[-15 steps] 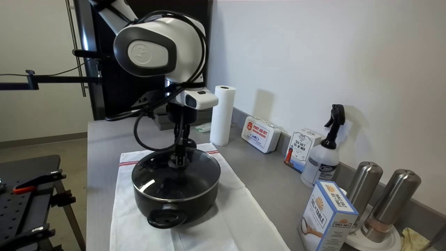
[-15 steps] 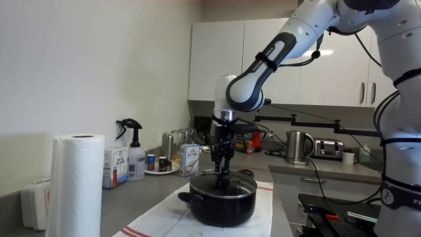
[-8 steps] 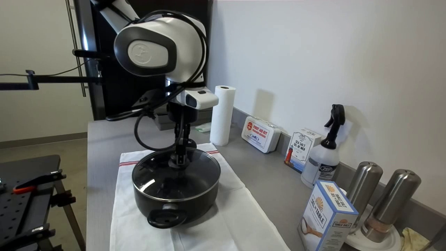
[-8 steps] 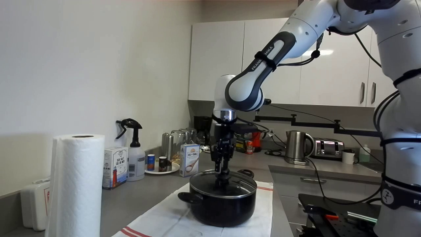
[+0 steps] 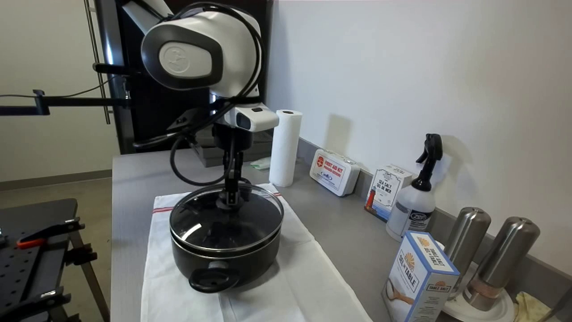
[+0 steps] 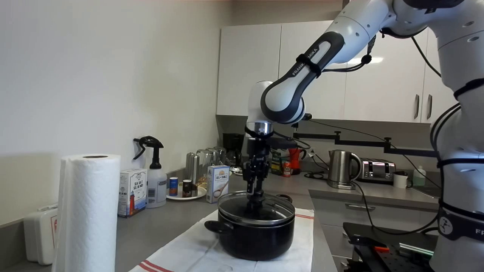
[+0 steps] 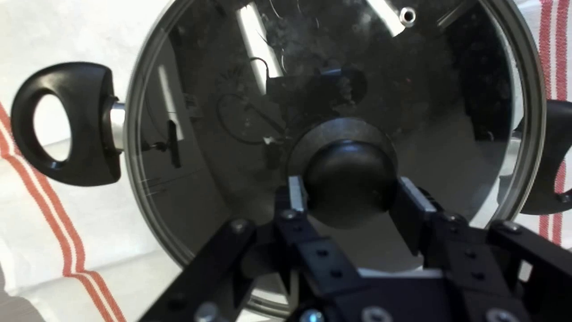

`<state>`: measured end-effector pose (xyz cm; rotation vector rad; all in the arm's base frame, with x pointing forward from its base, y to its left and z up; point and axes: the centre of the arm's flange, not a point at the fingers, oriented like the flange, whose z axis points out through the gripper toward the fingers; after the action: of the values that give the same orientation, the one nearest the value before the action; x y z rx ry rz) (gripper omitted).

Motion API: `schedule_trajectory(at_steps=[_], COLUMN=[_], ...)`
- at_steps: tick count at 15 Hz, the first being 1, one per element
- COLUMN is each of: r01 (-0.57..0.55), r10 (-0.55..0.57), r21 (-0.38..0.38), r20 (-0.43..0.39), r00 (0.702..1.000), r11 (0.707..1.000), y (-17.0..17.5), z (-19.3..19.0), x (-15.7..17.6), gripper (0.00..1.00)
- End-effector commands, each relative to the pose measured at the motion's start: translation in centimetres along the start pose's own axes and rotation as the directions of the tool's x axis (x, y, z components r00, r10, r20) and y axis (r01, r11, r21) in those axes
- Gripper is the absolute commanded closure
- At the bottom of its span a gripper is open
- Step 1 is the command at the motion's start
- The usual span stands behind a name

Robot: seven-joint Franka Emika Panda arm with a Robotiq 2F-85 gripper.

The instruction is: Remove the lid from the pot and place it on the table

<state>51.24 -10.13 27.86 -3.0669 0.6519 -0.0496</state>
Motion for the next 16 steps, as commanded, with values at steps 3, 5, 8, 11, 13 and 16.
schedule_trajectory(at_steps=[3, 5, 8, 11, 13, 16], r01=[0.058, 0.082, 0.133, 0.202, 0.256, 0.335], r10=[-0.058, -0.081, -0.133, -0.202, -0.256, -0.334], r21=[0.014, 0.016, 0.01, -0.008, -0.023, -0.043], r20=[-0.048, -0.046, -0.031, -0.011, 0.002, 0.022], r00=[0.997, 0.996, 0.991, 0.979, 0.967, 0.942], r11=[0.998, 0.996, 0.991, 0.979, 0.966, 0.941], y=[-1.4, -2.3, -4.4, -7.1, -9.0, -12.2], z=[-4.4, -4.9, -4.8, -4.1, -3.5, -2.6], x=[-3.3, -4.2, -5.9, -7.9, -9.2, -11.2], gripper=[0.75, 0.75, 0.75, 0.75, 0.75, 0.75])
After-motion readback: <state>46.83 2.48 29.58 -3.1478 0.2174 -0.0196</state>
